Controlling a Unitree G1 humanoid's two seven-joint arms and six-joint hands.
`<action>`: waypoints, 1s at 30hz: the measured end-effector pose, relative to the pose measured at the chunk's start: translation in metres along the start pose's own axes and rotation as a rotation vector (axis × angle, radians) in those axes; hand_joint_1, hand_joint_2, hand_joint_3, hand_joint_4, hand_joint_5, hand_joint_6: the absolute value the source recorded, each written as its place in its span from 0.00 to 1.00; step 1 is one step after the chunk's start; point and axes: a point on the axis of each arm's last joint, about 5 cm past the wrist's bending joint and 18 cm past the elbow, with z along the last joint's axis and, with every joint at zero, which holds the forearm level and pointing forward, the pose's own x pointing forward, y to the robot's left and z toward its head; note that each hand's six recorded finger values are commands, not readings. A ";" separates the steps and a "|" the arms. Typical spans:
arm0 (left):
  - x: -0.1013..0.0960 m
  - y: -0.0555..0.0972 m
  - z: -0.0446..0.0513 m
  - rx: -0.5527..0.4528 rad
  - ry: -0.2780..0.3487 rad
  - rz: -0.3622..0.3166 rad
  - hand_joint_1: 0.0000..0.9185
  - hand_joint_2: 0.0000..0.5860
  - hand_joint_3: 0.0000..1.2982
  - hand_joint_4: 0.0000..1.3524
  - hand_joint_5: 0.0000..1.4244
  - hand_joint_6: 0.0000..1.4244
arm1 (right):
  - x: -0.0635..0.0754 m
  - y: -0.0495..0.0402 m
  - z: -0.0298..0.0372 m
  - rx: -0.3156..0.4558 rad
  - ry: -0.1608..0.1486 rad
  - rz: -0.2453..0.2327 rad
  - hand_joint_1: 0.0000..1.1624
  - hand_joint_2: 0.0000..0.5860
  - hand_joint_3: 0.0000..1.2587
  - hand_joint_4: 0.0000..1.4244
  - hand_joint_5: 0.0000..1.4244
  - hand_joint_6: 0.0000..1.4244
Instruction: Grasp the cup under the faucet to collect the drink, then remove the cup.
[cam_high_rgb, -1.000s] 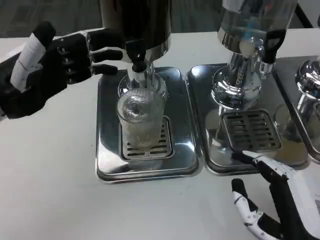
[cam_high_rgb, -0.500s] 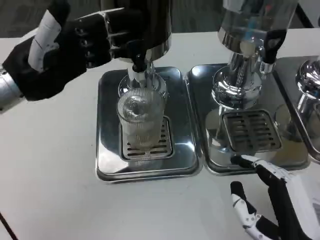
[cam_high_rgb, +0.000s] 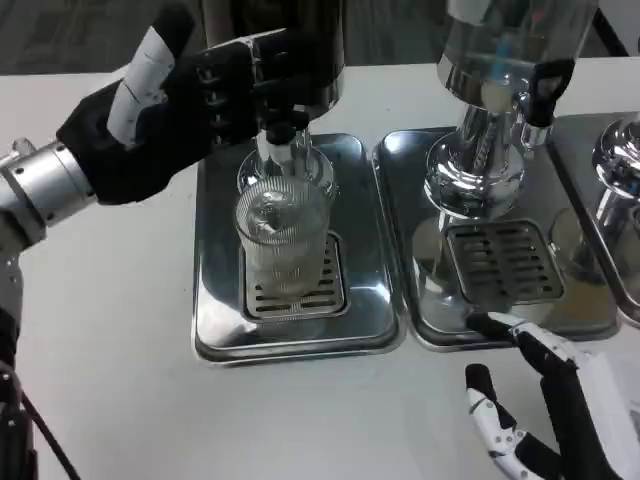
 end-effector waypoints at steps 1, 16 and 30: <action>0.002 -0.001 -0.0005 0.008 -0.006 -0.005 0.00 0.08 0.14 0.08 0.12 0.13 | 0.000 -0.0004 -0.0003 -0.001 0.002 0.002 0.38 0.77 0.28 0.22 0.19 0.15; 0.005 -0.005 0.0053 0.209 -0.029 -0.040 0.00 0.09 0.18 0.12 0.14 0.13 | -0.001 -0.0043 -0.0006 0.012 0.019 0.007 0.40 0.77 0.29 0.22 0.19 0.15; 0.001 -0.011 0.0053 0.382 -0.033 -0.057 0.00 0.09 0.18 0.11 0.14 0.13 | 0.000 -0.0061 -0.0003 0.023 0.023 0.002 0.41 0.77 0.28 0.22 0.19 0.14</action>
